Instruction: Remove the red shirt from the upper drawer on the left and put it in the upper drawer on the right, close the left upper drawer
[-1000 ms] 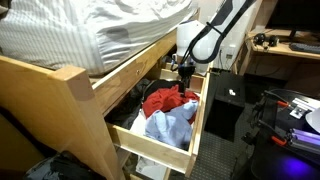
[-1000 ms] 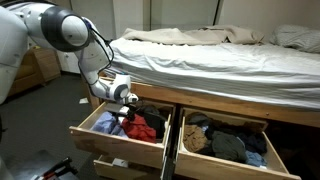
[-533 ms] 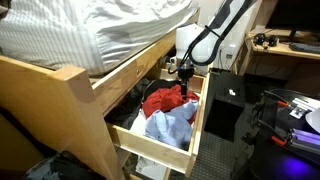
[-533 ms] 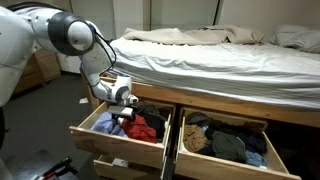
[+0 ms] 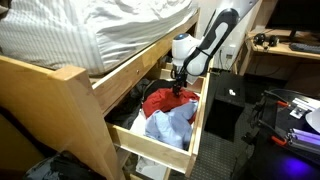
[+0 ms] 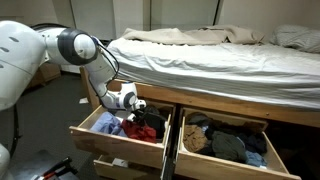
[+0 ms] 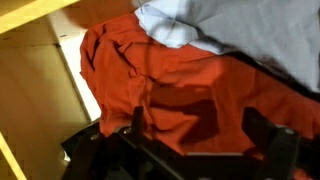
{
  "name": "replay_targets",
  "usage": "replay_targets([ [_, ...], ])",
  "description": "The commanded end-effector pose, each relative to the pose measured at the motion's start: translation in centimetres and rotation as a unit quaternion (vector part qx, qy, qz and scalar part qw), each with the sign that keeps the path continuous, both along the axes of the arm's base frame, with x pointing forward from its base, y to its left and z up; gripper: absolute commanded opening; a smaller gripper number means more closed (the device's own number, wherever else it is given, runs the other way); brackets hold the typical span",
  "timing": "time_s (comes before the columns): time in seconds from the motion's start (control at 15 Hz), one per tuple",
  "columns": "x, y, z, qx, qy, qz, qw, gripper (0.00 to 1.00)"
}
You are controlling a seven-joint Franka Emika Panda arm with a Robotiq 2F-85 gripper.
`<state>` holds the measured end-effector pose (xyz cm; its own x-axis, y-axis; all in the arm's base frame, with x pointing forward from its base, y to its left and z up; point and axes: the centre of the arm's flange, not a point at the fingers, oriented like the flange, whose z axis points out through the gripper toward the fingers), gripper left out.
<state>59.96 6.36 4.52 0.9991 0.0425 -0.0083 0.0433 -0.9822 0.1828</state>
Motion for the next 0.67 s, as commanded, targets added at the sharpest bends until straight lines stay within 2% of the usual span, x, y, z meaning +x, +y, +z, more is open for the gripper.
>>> replay_targets([
  [0.0,0.2,0.0,-0.6,0.0,-0.003,-0.017,0.9998,1.0],
  [0.2,0.6,0.1,-1.0,0.001,-0.007,-0.033,0.9994,1.0],
  [0.27,0.8,-0.2,-1.5,-0.011,-0.009,-0.046,0.9988,1.0],
  [0.6,2.0,-0.8,-3.0,-0.023,-0.056,-0.103,0.9928,1.0],
])
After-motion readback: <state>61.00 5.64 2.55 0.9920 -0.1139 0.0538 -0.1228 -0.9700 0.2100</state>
